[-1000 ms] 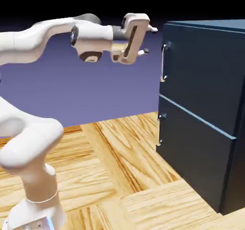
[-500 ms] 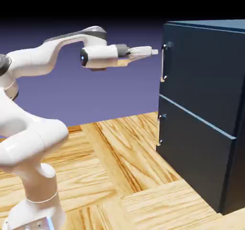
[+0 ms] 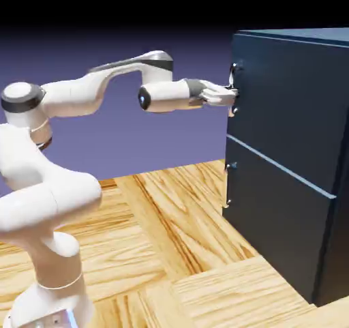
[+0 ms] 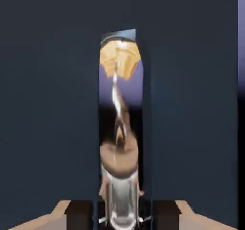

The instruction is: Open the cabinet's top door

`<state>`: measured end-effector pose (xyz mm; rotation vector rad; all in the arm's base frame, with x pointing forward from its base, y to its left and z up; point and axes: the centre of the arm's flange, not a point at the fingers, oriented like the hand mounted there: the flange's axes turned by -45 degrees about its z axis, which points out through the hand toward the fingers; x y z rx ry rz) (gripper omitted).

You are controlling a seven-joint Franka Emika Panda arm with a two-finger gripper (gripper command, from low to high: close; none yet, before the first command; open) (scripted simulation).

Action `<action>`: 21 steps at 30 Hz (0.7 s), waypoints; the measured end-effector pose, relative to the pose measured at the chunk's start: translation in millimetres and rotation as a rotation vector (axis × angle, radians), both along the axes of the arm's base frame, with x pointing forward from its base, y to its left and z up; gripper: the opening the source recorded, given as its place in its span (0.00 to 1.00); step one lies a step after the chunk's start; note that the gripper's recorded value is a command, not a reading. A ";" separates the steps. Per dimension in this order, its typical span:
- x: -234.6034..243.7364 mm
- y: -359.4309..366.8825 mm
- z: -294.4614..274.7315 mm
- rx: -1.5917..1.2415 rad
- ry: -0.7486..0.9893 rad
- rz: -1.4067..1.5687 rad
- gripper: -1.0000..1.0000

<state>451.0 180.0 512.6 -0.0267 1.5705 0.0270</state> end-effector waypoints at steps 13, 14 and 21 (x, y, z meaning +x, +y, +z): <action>-108.9 -62.1 0.0 0.000 0.000 0.287 0.00; -117.7 -69.0 0.0 -0.004 0.002 0.312 0.00; -167.1 -116.6 0.0 0.000 0.000 0.468 0.00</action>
